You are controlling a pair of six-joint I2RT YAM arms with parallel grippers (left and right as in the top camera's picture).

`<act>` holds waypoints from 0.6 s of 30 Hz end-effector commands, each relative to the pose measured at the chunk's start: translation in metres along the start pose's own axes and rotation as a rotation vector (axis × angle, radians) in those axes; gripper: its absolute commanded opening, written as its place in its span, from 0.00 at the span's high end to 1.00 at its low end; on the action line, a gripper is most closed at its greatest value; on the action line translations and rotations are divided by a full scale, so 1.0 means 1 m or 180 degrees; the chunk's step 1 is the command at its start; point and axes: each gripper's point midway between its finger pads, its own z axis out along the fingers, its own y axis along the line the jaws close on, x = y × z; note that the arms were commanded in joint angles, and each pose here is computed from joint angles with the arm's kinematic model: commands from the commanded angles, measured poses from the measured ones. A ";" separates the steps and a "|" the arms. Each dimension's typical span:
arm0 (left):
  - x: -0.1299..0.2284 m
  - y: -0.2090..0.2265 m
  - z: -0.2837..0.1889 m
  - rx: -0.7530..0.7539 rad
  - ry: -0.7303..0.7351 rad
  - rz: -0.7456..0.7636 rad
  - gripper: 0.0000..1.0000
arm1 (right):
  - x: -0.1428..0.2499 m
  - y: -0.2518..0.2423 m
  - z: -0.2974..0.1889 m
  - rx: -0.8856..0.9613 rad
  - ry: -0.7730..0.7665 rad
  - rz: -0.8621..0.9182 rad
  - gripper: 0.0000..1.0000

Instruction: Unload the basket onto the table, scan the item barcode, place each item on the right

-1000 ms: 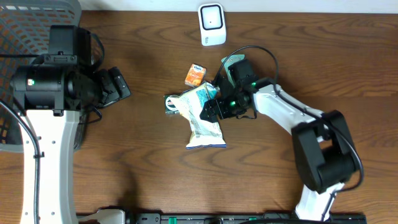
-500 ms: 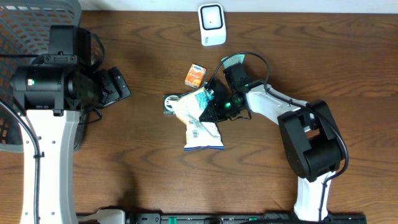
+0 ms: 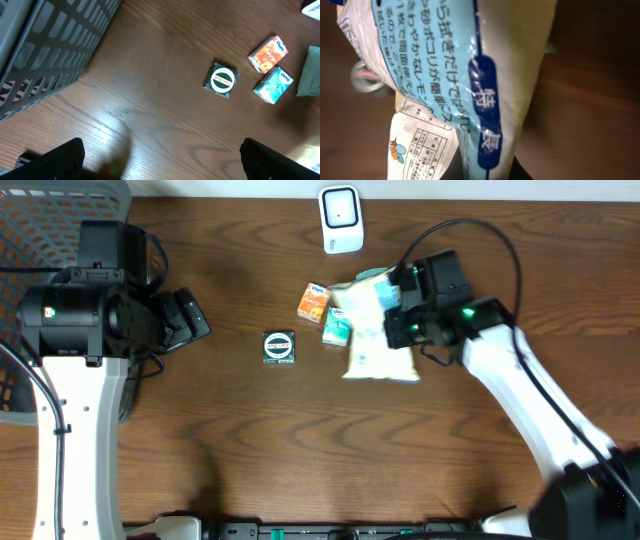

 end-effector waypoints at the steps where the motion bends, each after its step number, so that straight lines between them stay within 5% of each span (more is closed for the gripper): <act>1: -0.001 0.003 0.002 -0.0040 0.0007 -0.0027 0.02 | -0.010 -0.068 -0.030 0.1476 -0.0226 -0.0085 0.99; 10: -0.001 0.003 0.002 -0.0040 0.0007 -0.0027 0.02 | 0.001 -0.134 -0.041 0.3234 -0.0065 -0.0349 0.99; 18: -0.001 0.003 0.002 -0.0040 0.0007 -0.0027 0.02 | 0.026 -0.129 0.011 0.3423 0.0549 -0.1011 0.99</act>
